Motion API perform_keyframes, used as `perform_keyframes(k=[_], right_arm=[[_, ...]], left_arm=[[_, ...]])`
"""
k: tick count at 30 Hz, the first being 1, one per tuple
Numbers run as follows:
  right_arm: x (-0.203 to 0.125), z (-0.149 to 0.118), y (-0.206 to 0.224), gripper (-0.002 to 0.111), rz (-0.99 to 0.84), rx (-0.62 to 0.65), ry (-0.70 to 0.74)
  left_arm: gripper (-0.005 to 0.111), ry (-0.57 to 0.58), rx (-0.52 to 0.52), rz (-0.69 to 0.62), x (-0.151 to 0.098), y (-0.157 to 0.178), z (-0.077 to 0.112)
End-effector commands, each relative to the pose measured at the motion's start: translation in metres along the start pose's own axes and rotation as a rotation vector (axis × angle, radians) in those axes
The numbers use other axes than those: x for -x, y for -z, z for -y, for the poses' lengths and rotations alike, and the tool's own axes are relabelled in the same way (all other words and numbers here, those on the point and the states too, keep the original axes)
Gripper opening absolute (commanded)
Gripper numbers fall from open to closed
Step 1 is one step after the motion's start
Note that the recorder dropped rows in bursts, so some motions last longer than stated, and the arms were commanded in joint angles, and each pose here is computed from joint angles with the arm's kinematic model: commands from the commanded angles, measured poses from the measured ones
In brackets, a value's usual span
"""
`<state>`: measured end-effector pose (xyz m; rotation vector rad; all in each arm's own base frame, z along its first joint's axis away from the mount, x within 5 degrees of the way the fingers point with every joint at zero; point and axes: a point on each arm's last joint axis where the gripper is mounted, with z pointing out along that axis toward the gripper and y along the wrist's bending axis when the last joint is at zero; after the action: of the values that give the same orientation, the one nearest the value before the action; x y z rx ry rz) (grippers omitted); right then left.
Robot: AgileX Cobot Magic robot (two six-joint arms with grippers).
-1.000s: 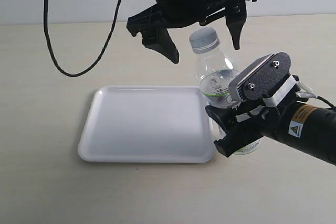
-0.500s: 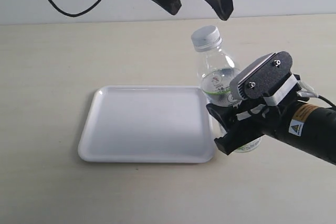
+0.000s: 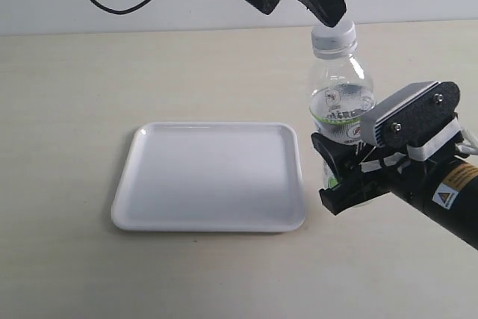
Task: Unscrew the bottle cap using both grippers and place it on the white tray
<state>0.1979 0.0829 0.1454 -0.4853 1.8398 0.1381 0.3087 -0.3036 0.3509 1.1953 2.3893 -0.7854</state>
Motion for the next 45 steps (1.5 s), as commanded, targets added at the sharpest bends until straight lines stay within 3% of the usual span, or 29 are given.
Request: perform_keyframes(k=[1, 9, 13, 17, 35, 37, 42, 45], right_arm=[[-0.004, -0.002, -0.006, 0.000, 0.043, -0.002, -0.019], [-0.008, -0.006, -0.009, 0.000, 0.043, 0.039, -0.020], [-0.008, -0.006, -0.009, 0.000, 0.043, 0.037, -0.021], [-0.009, -0.006, -0.009, 0.000, 0.041, 0.041, -0.019], [-0.009, -0.007, -0.009, 0.000, 0.040, 0.050, -0.033], [-0.009, -0.007, -0.009, 0.000, 0.040, 0.050, -0.033], [-0.009, -0.007, -0.009, 0.000, 0.040, 0.050, -0.033], [-0.009, -0.007, -0.009, 0.000, 0.040, 0.050, -0.033]], left_arm=[[0.087, -0.012, -0.018, 0.021, 0.002, 0.005, 0.004], [0.087, -0.081, -0.032, 0.006, 0.001, -0.004, 0.008], [0.087, -0.136, -0.025, -0.050, -0.001, -0.026, 0.019], [0.087, -0.157, 0.003, -0.114, -0.006, -0.050, 0.016], [0.086, -0.151, 0.005, -0.083, -0.003, -0.036, 0.022], [0.080, -0.147, -0.005, -0.080, -0.003, -0.036, 0.023], [0.050, -0.132, -0.008, -0.079, -0.003, -0.036, 0.024], [0.040, -0.130, -0.008, -0.079, -0.003, -0.036, 0.024]])
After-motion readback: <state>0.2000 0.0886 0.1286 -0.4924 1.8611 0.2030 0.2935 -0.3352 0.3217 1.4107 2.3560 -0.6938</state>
